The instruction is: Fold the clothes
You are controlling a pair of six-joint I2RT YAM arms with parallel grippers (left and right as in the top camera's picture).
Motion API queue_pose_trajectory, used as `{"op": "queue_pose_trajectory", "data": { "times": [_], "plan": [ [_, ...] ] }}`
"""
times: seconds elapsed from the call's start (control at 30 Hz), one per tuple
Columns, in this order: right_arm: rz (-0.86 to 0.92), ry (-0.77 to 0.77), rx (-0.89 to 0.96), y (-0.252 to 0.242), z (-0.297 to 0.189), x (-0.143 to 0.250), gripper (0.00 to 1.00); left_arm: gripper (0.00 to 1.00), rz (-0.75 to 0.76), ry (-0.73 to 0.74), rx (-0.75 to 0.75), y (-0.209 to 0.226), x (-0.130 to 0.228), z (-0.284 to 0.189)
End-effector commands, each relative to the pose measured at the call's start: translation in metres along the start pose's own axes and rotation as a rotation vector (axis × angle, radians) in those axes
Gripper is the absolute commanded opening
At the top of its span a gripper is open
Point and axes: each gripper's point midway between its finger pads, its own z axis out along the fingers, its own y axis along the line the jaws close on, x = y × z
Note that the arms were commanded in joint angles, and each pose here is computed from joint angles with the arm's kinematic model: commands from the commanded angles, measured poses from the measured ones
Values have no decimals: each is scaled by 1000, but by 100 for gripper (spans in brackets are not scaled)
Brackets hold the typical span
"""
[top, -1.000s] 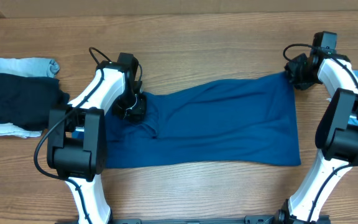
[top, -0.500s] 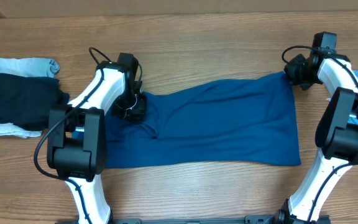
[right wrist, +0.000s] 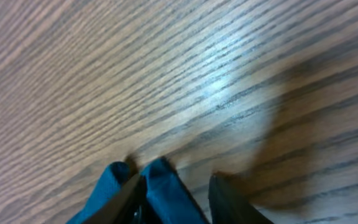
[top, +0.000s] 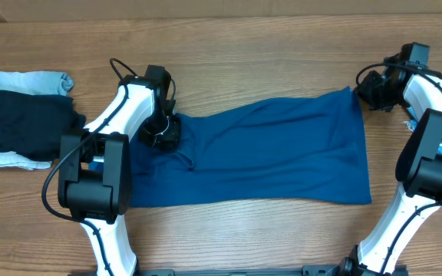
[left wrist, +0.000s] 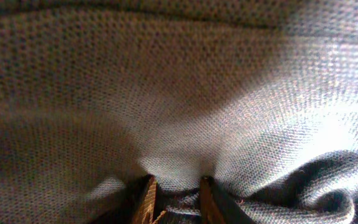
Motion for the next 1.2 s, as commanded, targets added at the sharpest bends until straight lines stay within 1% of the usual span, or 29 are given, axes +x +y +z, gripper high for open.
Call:
{"op": "queue_pose_trajectory", "data": {
  "times": [0.0,0.2,0.27,0.33,0.37,0.43,0.47,0.67,0.8,0.97,1.17],
  "plan": [
    [-24,63,-42,4,16,15,36,28,-22,86,-6,5,19,25],
    [-83,101,-80,9,15,25,36,28,-22,86,-6,5,19,25],
    [-85,102,-79,9,15,25,33,28,-22,86,-6,5,19,25],
    [-84,100,-79,9,15,24,23,28,-22,86,-6,5,19,25],
    [-83,98,-78,8,14,24,20,28,-22,86,-6,5,19,25],
    [-80,86,-75,6,10,19,7,28,-22,86,-6,5,19,25],
    [-81,68,-77,8,2,13,4,28,-22,86,-6,5,19,25],
    [-161,-106,-110,40,-72,-28,4,28,-22,85,-5,5,18,25],
    [-259,-175,-120,55,-103,-36,4,27,-22,85,-6,5,19,25],
    [-292,-149,-112,57,-119,-25,4,27,-22,85,-6,5,18,25],
    [-230,-1,-66,43,-117,11,4,27,-22,82,-5,5,18,25]
  ]
}}
